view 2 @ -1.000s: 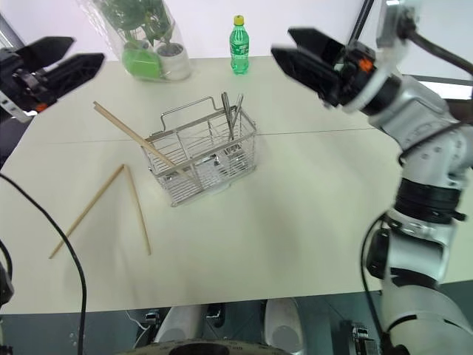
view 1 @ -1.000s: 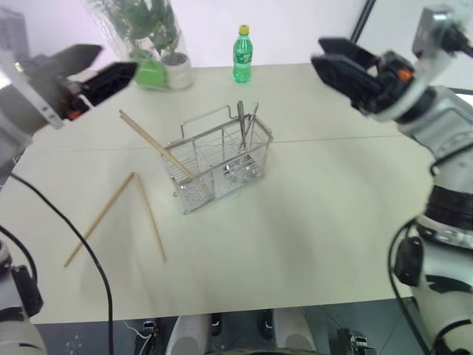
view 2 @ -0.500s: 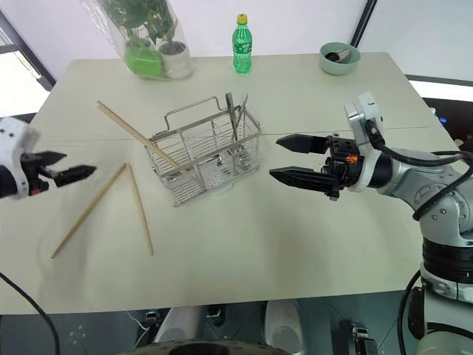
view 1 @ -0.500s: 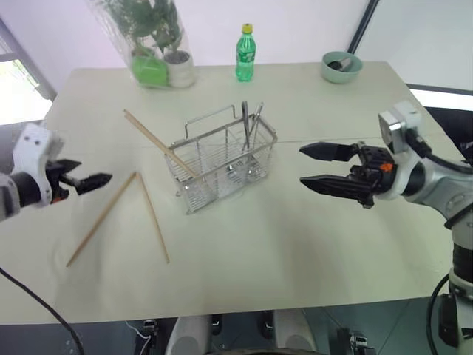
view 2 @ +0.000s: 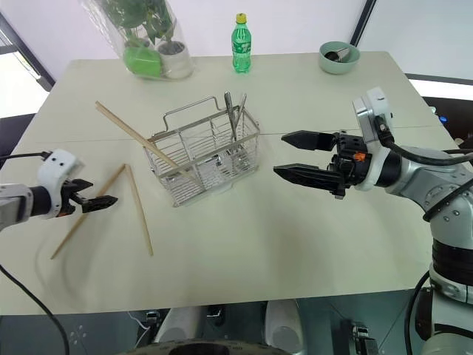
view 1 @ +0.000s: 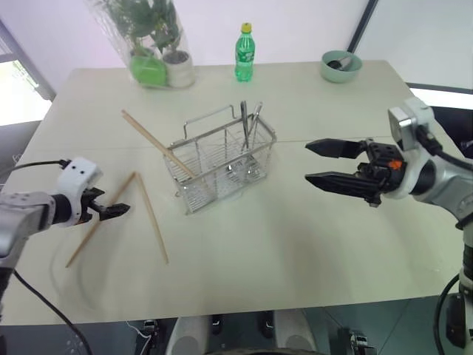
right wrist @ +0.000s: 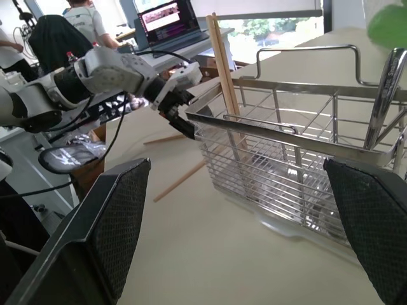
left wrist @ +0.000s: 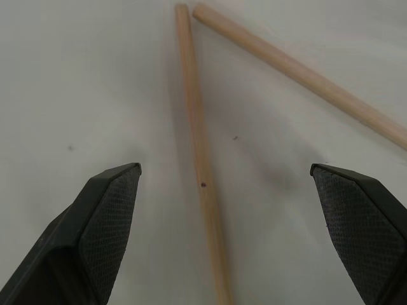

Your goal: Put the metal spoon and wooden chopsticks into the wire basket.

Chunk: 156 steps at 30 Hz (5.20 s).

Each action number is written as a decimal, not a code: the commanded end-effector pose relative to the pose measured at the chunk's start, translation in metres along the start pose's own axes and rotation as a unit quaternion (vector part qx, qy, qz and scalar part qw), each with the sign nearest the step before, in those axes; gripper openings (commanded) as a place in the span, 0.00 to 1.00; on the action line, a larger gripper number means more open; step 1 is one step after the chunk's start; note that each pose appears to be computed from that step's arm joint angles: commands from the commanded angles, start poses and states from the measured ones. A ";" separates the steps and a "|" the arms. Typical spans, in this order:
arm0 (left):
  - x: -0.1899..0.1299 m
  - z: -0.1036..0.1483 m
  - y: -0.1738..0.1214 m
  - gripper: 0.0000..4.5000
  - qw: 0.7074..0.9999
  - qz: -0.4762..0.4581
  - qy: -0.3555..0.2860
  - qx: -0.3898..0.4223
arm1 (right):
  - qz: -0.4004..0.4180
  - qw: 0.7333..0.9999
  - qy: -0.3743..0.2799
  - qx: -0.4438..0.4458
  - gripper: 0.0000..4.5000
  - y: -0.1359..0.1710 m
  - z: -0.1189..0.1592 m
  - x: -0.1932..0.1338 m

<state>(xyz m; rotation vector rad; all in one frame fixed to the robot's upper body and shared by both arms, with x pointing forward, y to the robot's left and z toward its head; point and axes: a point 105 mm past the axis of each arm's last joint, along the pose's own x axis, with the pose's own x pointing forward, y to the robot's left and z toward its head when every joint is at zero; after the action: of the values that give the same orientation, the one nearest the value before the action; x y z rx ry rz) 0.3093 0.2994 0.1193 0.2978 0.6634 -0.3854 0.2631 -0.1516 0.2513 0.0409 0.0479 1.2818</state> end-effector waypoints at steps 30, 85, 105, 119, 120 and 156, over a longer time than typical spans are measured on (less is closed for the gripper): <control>-0.149 0.264 0.036 0.01 0.700 0.038 -0.659 -0.272 | -0.046 0.998 -0.033 -0.019 1.00 0.001 0.016 -0.010; -0.144 0.242 -0.052 0.99 0.883 0.035 -0.462 -0.075 | -0.091 0.993 -0.068 -0.009 1.00 -0.022 0.021 -0.013; -0.053 0.087 -0.089 0.99 0.997 -0.003 -0.060 -0.055 | -0.083 0.994 -0.065 0.012 1.00 -0.030 0.004 -0.009; 0.003 0.050 -0.120 0.99 0.997 -0.026 0.065 -0.031 | -0.110 0.991 -0.077 0.007 1.00 -0.022 0.001 -0.017; 0.010 0.047 -0.121 0.99 0.997 -0.026 0.071 -0.032 | -0.113 0.991 -0.078 0.006 1.00 -0.022 0.001 -0.018; -0.088 0.178 0.060 0.01 0.807 0.262 -0.454 -0.273 | -0.098 0.993 -0.065 -0.003 1.00 -0.024 0.013 -0.007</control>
<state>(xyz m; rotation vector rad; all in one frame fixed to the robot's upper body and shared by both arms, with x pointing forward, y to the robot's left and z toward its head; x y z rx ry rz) 0.3791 0.3070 0.2541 -0.2170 -0.0096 0.2864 0.2867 -0.1659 0.2536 0.1360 -0.0357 1.0682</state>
